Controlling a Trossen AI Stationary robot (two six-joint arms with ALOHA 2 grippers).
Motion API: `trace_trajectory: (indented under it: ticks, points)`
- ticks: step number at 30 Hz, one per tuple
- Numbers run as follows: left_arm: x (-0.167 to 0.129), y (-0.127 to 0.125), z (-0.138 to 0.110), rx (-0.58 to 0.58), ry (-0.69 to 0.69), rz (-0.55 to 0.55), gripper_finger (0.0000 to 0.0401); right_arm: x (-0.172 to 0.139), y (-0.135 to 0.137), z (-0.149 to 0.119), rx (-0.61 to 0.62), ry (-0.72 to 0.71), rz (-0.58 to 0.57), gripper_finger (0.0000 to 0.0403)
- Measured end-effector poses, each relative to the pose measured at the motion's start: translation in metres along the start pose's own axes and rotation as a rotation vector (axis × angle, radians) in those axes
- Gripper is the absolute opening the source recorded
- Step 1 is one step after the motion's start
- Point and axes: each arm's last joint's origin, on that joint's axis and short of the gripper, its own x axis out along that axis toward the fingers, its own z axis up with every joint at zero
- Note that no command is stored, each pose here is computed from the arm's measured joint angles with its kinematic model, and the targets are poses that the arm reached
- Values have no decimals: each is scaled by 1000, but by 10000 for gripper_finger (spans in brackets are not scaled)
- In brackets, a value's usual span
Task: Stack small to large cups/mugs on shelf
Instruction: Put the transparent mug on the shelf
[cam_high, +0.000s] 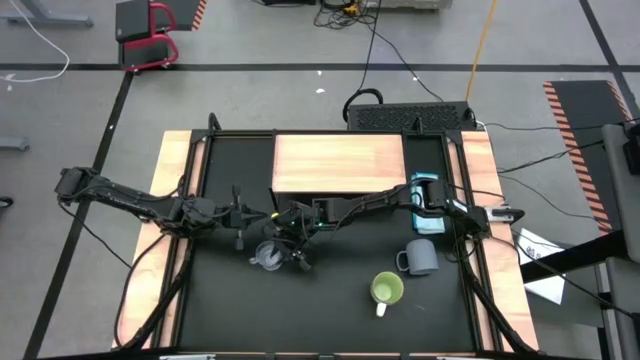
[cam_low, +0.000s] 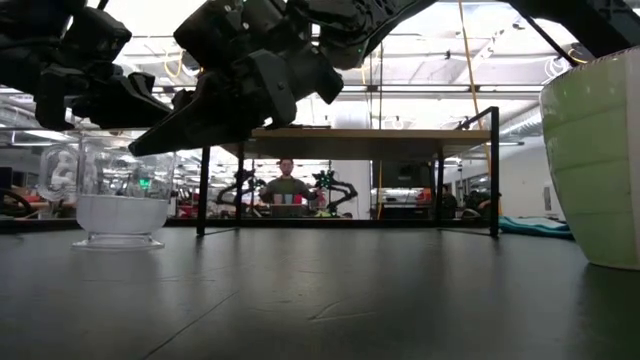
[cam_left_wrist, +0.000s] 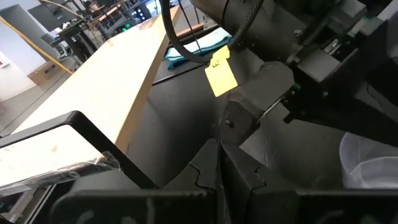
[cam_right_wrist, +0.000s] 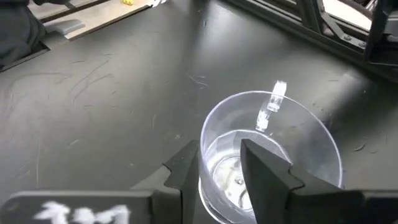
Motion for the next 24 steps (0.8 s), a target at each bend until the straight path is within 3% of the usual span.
trace_trajectory:
  ticks: [4, 9, 18, 24]
  points:
    - [0, 0, 0, -5, 1, 0, 19, 3, 0, -4, -6, 8, 5, 81]
    - [0, 0, -1, -3, 7, -2, 19, 5, 2, -9, -5, 26, 21, 14]
    - [0, -1, -3, -7, 31, -10, 19, 0, 2, -5, -14, 42, 22, 3]
    - [0, -1, -4, -20, 38, -12, 19, -25, 9, 13, -45, 109, 31, 0]
